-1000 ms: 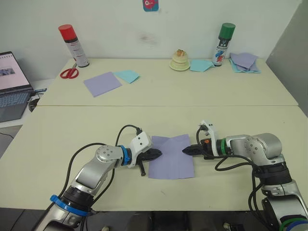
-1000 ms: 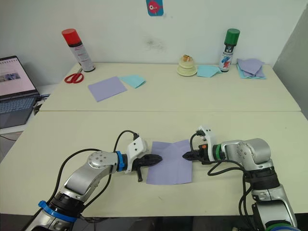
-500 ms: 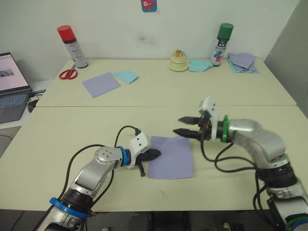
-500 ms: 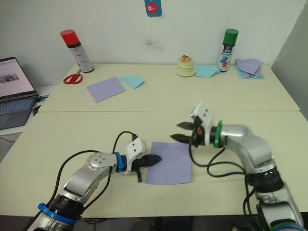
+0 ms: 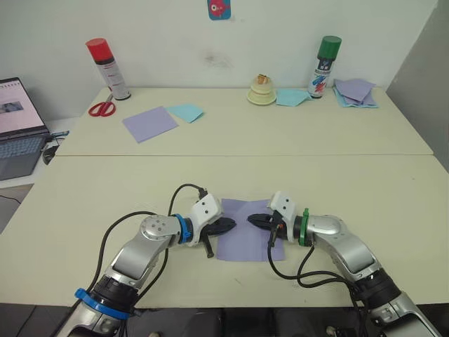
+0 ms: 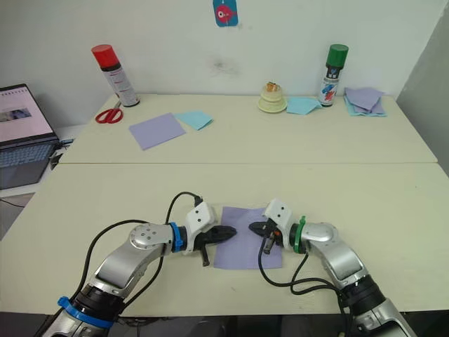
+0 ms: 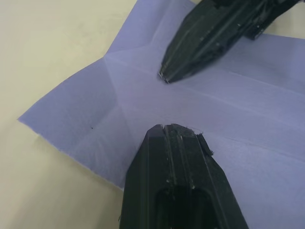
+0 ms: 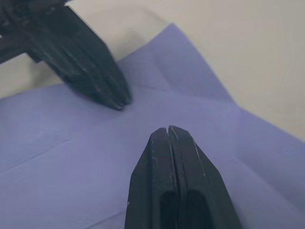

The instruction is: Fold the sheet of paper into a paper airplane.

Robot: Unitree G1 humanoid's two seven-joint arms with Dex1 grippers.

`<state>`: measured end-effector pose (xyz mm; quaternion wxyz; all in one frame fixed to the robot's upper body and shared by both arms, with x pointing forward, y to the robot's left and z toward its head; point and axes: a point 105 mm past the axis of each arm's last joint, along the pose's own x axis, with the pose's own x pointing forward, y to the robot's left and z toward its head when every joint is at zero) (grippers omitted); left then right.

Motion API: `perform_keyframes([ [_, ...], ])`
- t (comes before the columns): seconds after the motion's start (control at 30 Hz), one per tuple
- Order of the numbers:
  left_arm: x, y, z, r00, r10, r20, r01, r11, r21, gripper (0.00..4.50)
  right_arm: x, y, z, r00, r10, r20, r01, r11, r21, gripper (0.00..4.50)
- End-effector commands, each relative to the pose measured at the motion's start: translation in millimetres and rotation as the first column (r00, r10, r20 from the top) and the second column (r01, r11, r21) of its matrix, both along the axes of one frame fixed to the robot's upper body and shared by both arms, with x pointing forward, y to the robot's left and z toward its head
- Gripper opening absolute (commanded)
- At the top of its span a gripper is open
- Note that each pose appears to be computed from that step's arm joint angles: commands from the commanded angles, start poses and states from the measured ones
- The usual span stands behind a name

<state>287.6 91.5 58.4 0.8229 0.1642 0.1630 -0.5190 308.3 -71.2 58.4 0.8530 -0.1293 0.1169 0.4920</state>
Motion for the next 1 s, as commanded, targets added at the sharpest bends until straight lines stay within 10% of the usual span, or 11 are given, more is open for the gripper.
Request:
perform_keyframes([
  [0.03,-9.0,4.9,-24.4,0.996,0.020,-0.084,-0.015,0.998,0.062,0.00,21.2,-43.3,-7.4,0.974,-0.227,0.011,0.227,0.974,-0.022,0.02],
  [1.0,-8.3,7.0,-25.1,0.996,-0.003,-0.086,0.010,0.997,0.079,0.00,11.6,-2.8,115.2,0.916,-0.046,0.398,-0.066,0.963,0.262,0.02],
])
